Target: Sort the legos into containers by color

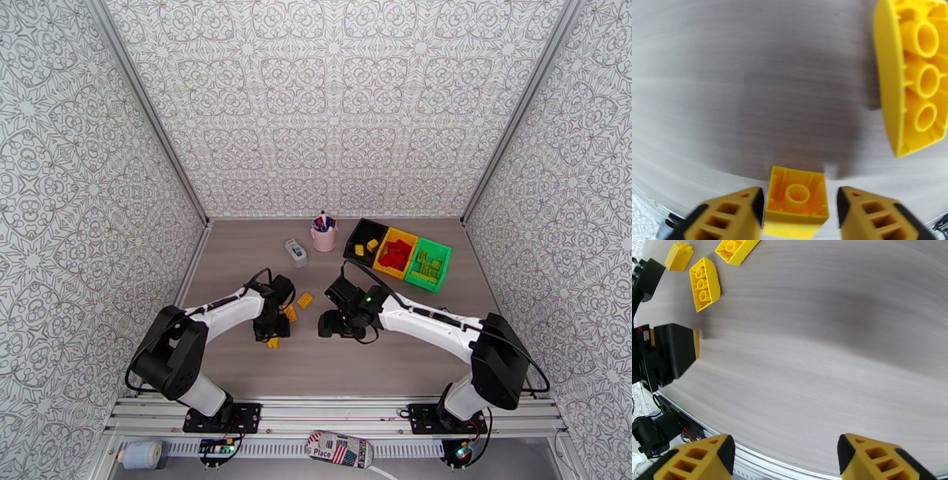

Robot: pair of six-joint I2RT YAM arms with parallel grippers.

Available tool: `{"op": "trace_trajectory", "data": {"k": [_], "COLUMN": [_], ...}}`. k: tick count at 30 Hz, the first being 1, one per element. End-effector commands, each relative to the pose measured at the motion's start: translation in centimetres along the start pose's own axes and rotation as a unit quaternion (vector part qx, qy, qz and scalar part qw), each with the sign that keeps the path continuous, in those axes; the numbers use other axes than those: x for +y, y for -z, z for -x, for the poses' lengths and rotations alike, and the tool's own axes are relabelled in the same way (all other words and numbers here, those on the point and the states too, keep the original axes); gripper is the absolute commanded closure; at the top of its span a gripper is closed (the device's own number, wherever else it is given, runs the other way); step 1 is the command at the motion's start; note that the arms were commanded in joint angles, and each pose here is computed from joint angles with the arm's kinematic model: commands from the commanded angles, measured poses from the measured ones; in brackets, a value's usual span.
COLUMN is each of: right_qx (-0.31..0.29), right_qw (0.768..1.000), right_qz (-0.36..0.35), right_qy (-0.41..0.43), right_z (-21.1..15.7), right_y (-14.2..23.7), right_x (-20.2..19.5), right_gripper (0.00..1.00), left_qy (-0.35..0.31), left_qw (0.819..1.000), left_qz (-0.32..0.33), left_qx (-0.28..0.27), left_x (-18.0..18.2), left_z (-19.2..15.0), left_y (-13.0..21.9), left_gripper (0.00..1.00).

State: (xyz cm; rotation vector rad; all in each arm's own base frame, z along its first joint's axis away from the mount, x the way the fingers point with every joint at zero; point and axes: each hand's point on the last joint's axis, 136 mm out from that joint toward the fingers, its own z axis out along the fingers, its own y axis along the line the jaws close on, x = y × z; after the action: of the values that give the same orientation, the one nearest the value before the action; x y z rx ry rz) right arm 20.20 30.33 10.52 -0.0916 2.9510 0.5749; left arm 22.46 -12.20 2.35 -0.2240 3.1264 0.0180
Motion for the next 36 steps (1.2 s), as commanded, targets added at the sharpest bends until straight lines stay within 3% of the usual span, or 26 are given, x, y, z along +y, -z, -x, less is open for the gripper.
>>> {"op": "trace_trajectory", "data": {"k": [1,8,12,18,22,26,30,36], "right_qx": [-0.013,-0.018,-0.021,-0.050,-0.084,-0.117,-0.150,-0.180], "right_qw": [1.000,0.999,0.996,0.979,0.972,0.970,0.974,0.967], "right_qz": [0.003,0.032,0.089,0.190,0.204,0.171,0.044,-0.031], "right_qy": [-0.004,0.000,-0.005,-0.046,-0.077,-0.129,-0.164,-0.177], "right_z": [0.0,0.4,1.2,4.5,7.1,8.9,9.1,7.8], "right_y": [0.2,0.5,1.1,4.0,6.4,8.6,11.0,13.5], "right_x": [0.1,1.3,3.1,4.3,2.4,-2.0,-8.3,-12.9], "right_gripper": [0.27,0.23,0.18,0.13,0.12,0.13,0.14,0.12], "left_qy": [0.001,-0.001,0.002,0.020,0.034,0.042,0.092,0.124], "left_qw": [1.000,1.000,0.994,0.940,0.920,0.909,0.898,0.888], "left_qz": [0.019,-0.014,-0.109,-0.332,-0.379,-0.404,-0.420,-0.434], "left_qx": [0.001,0.003,-0.021,-0.067,-0.090,-0.090,-0.091,-0.087], "left_x": [0.2,-0.9,-3.7,-8.9,-10.1,-12.2,-14.6,-21.6], "left_z": [0.1,-0.3,0.5,4.4,7.6,10.2,13.0,16.1], "left_y": [0.2,1.1,3.8,11.3,14.8,16.4,16.1,14.8], "left_gripper": [0.60,0.70,0.70,0.69,0.68,0.68,0.69,0.69]}}
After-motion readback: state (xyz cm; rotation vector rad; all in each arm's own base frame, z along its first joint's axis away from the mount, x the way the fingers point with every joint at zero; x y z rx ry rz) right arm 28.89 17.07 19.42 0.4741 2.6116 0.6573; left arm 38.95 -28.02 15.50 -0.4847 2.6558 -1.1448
